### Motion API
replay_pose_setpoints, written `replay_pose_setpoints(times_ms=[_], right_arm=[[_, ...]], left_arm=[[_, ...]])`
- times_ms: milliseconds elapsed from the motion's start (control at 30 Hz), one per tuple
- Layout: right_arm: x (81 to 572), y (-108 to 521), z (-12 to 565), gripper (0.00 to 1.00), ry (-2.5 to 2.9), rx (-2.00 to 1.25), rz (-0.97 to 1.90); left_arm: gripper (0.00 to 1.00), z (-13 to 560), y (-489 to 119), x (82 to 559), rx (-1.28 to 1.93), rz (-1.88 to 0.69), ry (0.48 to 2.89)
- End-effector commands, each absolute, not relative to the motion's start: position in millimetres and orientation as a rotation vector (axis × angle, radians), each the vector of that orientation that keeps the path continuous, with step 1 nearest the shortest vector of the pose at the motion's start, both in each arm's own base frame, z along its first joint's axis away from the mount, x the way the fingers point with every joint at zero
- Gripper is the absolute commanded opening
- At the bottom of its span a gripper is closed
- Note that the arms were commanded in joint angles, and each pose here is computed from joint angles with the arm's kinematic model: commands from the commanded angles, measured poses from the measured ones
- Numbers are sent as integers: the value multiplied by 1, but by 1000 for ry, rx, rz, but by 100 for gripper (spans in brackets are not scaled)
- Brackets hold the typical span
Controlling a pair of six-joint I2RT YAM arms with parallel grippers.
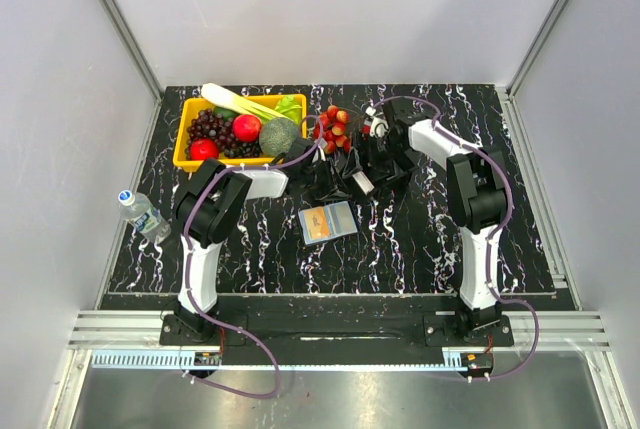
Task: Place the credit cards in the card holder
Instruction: Pick up the credit card from the storage box.
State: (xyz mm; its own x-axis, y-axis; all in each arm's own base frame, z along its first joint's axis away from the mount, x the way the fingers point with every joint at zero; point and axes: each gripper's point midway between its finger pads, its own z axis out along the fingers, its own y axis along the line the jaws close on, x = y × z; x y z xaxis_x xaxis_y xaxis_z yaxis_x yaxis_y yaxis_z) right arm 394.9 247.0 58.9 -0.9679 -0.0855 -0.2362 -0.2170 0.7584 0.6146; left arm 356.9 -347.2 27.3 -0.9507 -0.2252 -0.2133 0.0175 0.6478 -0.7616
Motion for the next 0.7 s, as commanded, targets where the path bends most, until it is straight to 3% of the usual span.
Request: replay_pose_setpoints(times_ms=[0, 267, 367, 567, 667], right_arm=[[373, 254, 70, 94, 2813, -284, 1037], [393, 239, 90, 88, 2730, -285, 846], [395, 239, 100, 80, 2705, -305, 856], [388, 245, 102, 79, 2713, -306, 925], [385, 244, 100, 65, 2722, -310, 927]], left_arm=[[29, 46, -357, 374, -137, -1222, 2490], [28, 46, -355, 373, -140, -1212, 2490], [28, 46, -355, 371, -139, -1211, 2493], [28, 48, -353, 370, -142, -1209, 2489], [28, 47, -354, 369, -139, -1210, 2491]])
